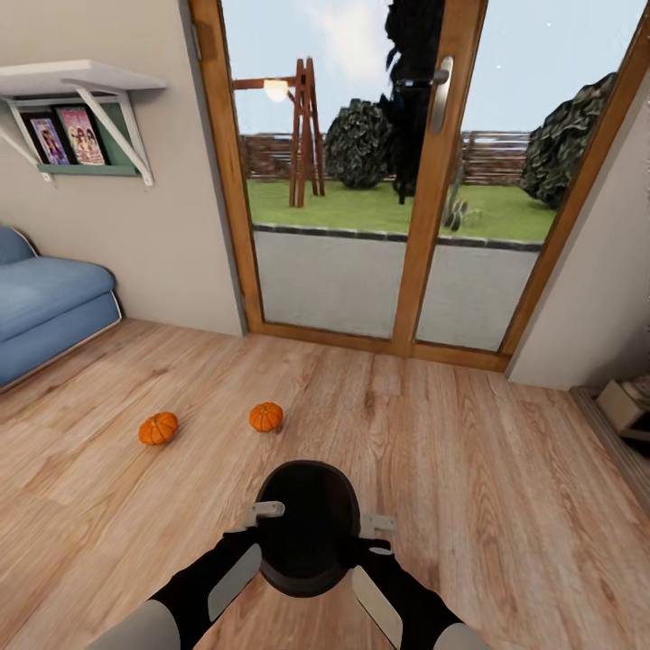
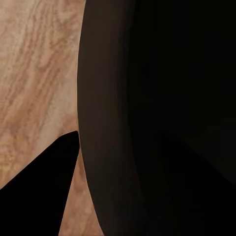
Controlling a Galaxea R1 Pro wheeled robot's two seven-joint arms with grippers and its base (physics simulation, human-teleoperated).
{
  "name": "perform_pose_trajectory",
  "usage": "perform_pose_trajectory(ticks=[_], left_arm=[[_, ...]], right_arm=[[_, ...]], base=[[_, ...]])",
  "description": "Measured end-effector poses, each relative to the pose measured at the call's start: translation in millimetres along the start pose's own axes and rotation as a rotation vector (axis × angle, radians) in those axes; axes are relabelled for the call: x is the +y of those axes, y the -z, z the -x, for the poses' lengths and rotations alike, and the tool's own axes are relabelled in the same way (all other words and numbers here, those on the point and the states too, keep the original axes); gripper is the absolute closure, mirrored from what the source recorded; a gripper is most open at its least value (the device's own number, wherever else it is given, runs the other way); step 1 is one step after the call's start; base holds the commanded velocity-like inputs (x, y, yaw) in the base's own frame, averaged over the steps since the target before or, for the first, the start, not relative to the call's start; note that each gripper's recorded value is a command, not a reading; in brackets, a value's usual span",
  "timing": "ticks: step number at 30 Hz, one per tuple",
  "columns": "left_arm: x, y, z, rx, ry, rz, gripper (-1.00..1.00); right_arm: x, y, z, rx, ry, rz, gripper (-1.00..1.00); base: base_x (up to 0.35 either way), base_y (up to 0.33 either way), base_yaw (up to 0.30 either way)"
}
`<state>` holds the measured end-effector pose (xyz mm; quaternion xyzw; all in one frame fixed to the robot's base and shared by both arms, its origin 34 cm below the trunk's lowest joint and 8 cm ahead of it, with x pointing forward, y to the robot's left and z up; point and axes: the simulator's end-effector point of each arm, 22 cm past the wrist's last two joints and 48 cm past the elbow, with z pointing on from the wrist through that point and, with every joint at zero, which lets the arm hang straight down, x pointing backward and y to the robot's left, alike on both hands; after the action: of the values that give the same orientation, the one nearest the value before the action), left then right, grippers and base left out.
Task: Place each of the two pumpkins and all three candles from the living room inside a cabinet in the living room (use any cabinet), then make sure every cabinet is closed, and position the cauldron so it is next to a table in the living room.
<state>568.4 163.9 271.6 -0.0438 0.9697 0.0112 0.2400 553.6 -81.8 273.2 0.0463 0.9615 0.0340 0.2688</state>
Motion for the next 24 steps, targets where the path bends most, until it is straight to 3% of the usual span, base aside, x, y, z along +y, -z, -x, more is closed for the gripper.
perform_pose_trajectory(ticks=[24], left_arm=[[-1.5,39.9,38.7,-0.016,-0.002,-0.001,1.0]], right_arm=[[5.8,37.0,39.9,-0.016,-0.003,0.002,1.0]], base=[[0.0,0.0,0.0]])
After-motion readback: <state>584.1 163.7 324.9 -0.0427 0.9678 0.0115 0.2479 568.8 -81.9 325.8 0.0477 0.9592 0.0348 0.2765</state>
